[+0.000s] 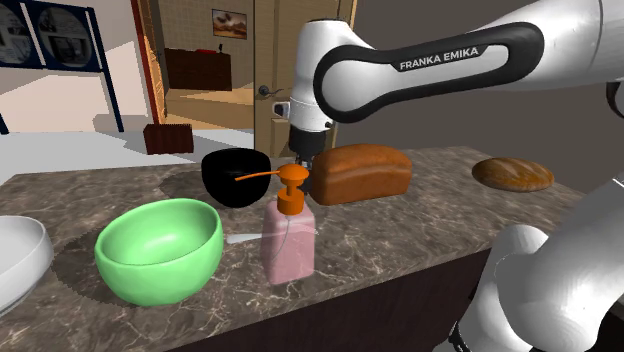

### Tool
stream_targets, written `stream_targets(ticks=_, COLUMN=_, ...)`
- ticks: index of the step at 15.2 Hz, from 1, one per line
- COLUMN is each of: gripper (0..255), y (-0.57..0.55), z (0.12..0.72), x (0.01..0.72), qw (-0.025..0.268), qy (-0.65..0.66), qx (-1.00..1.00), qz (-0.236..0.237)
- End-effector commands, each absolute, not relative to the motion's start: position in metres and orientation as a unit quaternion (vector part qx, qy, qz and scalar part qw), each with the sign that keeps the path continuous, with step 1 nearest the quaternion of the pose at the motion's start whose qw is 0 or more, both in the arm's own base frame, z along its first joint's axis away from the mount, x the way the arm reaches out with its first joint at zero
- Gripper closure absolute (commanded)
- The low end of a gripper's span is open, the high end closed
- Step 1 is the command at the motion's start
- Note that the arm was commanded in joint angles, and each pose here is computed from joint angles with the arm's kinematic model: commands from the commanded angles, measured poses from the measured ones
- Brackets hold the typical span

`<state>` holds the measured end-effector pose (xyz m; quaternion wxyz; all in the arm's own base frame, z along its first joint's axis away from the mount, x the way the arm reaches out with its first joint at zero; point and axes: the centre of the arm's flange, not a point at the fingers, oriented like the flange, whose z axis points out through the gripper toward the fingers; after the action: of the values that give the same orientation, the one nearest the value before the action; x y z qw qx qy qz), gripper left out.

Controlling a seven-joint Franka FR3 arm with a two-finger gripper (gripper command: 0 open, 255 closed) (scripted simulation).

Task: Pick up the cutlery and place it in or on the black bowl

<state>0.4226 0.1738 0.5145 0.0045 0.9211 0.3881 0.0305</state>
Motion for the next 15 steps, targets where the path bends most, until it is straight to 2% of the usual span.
stream_targets(ticks=1, gripper=0, y=0.196, z=0.508, x=0.426, qw=-0.004, qy=0.421, qx=0.907, qz=0.033)
stream_targets(ticks=8, gripper=0, y=0.277, z=0.492, x=0.43, qw=-0.031, qy=0.527, qx=0.848, qz=0.043)
stream_targets(ticks=15, gripper=0, y=0.282, z=0.46, x=0.431, qw=-0.031, qy=0.53, qx=0.847, qz=0.043)
